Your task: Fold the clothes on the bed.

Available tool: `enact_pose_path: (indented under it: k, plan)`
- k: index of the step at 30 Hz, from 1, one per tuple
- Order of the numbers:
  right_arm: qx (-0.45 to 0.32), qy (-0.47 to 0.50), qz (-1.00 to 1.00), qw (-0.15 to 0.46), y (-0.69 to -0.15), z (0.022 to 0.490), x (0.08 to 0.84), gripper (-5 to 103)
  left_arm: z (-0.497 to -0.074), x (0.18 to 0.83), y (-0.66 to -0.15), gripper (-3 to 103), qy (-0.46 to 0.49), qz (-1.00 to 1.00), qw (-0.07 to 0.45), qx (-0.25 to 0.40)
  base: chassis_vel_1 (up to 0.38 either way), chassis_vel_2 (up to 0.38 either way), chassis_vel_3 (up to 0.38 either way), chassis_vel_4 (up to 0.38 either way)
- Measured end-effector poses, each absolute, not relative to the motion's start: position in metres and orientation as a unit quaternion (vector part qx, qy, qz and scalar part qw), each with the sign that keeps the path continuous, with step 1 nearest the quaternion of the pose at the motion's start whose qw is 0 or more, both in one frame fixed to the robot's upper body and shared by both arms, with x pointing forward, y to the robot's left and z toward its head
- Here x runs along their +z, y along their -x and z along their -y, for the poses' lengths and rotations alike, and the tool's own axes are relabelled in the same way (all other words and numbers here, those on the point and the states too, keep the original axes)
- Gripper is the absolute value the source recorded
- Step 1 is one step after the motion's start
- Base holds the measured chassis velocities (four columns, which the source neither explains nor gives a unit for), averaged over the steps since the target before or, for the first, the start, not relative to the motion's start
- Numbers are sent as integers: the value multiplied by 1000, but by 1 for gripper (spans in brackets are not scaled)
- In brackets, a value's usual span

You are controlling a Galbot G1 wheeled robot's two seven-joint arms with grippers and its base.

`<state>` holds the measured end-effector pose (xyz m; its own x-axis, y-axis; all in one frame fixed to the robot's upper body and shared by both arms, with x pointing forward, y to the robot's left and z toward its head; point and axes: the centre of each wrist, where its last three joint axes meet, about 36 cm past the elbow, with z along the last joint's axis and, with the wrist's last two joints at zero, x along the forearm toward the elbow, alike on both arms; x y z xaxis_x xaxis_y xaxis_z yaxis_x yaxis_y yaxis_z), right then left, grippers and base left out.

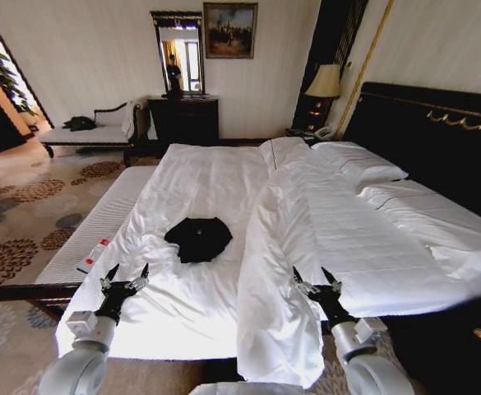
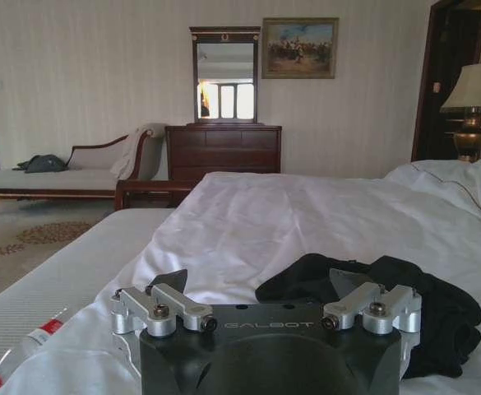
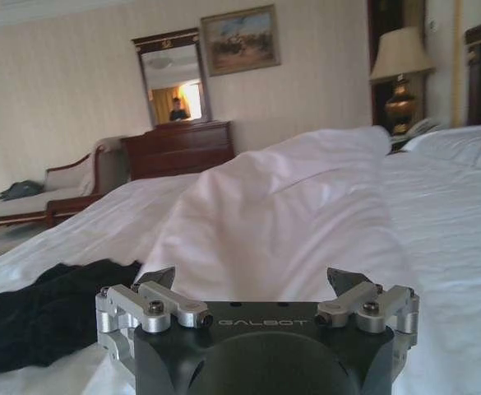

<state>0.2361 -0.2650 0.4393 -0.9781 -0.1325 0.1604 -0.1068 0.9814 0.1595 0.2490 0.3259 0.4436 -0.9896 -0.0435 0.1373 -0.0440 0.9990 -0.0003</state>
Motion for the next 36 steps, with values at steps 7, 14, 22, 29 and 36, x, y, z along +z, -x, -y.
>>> enact_pose_path:
  k: [7,14,22,29,36]
  plan:
    - [-84,-122,983,112,-250,255,443,100,-327,443,-246,99,-29,997,70,1,0,0,0,0]
    - [-58,-154,979,121,-271,258,441,100,-327,444,-245,99,-33,997,70,-2,0,0,0,0]
    - [-19,-157,978,139,-282,262,418,100,-325,445,-246,99,-37,997,66,0,0,0,0,0]
    - [-20,-154,977,144,-283,262,413,103,-326,444,-245,99,-39,997,67,-1,0,0,0,0]
    - [-23,-153,977,148,-279,261,412,79,-325,442,-245,99,-40,997,64,-1,0,0,0,0]
